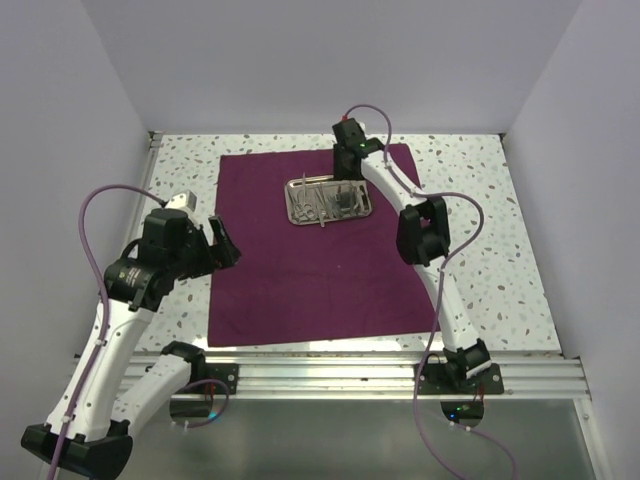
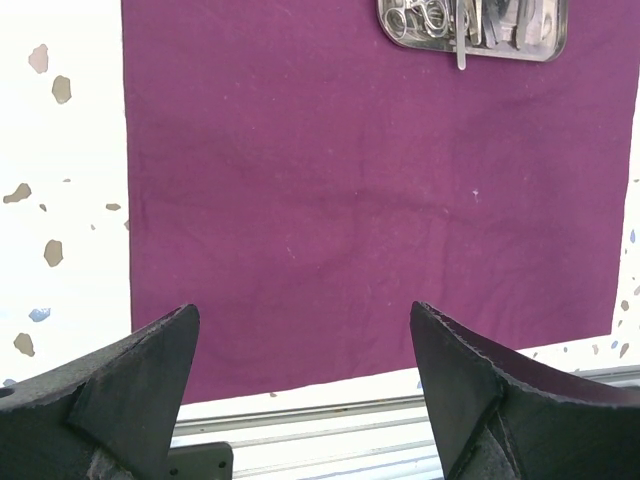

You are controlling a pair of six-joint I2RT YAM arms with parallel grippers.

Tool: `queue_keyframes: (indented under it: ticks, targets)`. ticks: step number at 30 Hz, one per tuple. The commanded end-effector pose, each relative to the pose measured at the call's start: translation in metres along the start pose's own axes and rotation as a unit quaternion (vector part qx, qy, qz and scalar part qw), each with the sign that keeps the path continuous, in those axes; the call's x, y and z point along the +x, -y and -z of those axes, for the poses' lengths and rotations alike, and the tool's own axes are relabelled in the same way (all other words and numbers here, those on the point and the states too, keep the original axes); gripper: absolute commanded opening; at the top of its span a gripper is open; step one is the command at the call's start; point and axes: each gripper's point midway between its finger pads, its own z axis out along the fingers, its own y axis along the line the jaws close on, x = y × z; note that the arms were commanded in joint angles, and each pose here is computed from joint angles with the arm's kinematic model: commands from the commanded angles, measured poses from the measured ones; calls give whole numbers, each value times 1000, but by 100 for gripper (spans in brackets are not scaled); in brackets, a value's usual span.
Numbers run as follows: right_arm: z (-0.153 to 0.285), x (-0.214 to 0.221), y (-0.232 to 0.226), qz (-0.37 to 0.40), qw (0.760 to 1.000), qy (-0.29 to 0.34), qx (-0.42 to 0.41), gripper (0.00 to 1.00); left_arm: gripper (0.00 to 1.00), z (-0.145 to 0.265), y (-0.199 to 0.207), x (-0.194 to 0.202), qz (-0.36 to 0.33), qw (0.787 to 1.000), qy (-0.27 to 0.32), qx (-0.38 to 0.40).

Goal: Open and lay out the surgical kit
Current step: Pick up the medical item from the container.

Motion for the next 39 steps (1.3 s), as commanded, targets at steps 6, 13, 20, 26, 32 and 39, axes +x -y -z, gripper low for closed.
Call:
queue_keyframes:
  ticks: [6,13,20,26,32,39]
  targets:
    - [-8,-21,9,-13,999,30,5,50,90,-11,-4,4,2,1000,-17,-17]
    - [-23,-8,8,-16,1000,15,10,47,90,-22,-4,1,-14,999,-25,-22]
    - [-29,11,15,-9,999,-15,30,28,90,-36,-5,0,-22,999,-36,-27]
    - [-30,53,24,3,995,-90,44,12,90,-42,-4,-1,-30,998,-40,-29]
    - [-35,87,24,6,989,-144,42,0,90,-46,-3,-4,-35,998,-42,-29]
    - [-16,51,14,-5,995,-98,13,0,90,-45,2,-11,-39,998,-34,-21]
